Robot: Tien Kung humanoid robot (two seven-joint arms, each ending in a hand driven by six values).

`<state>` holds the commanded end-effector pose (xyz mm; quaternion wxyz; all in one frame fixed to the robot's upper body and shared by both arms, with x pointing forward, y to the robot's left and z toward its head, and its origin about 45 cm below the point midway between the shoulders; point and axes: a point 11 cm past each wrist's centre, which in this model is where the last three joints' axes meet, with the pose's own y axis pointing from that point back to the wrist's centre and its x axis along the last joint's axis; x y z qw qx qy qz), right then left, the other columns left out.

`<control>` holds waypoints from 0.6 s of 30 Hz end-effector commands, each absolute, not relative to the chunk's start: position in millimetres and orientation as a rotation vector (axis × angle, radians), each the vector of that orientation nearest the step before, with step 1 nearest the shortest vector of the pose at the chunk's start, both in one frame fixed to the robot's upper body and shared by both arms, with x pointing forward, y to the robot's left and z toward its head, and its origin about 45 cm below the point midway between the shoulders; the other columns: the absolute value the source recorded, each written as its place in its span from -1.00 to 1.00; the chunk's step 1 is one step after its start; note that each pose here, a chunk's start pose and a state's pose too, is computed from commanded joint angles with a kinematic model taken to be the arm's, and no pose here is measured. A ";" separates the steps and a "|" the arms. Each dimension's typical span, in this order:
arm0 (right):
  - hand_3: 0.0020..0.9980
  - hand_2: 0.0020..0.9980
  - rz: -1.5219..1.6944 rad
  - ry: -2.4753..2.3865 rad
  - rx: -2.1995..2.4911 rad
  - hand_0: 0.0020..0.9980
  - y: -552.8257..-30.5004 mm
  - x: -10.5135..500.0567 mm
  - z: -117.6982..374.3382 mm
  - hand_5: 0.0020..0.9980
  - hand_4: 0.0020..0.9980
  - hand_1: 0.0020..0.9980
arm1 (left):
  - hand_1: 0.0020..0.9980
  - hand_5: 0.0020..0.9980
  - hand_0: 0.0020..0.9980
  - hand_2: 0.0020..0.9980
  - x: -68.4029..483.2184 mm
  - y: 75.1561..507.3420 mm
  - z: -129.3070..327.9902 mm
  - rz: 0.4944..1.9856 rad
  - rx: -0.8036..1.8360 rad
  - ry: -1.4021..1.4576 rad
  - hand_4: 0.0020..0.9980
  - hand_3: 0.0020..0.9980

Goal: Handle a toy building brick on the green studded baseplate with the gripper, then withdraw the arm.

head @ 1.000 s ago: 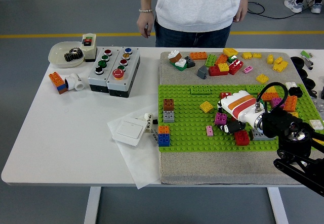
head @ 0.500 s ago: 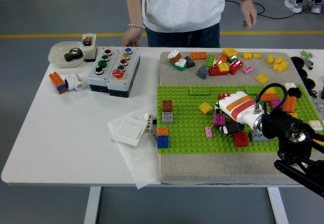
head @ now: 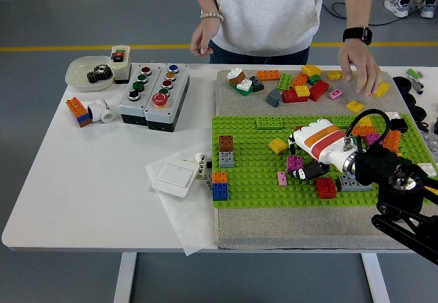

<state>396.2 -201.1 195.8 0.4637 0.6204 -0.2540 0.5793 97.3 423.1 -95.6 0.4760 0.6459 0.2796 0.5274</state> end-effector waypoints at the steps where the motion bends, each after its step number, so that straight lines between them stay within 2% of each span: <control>1: 0.05 0.04 1.422 -0.621 1.524 -0.29 -201.3 396.2 195.3 0.02 0.71 -0.15 | 0.51 0.30 0.49 0.57 97.4 423.1 -95.6 1.289 1.578 0.683 0.26 0.21; 13: 0.05 0.04 1.387 -0.616 1.541 -0.29 -201.6 397.2 191.0 0.00 0.68 -0.15 | 0.51 0.31 0.50 0.57 98.4 423.1 -95.3 1.290 1.578 0.681 0.26 0.21; 14: 0.04 0.04 1.386 -0.618 1.545 -0.27 -201.2 397.1 190.9 -0.10 0.61 -0.14 | 0.51 0.31 0.49 0.57 98.4 423.1 -95.3 1.290 1.578 0.681 0.26 0.21; 18: 0.04 0.04 1.389 -0.622 1.549 -0.27 -199.8 396.7 191.1 -0.10 0.61 -0.14 | 0.51 0.31 0.49 0.57 98.4 423.2 -95.2 1.290 1.578 0.681 0.26 0.21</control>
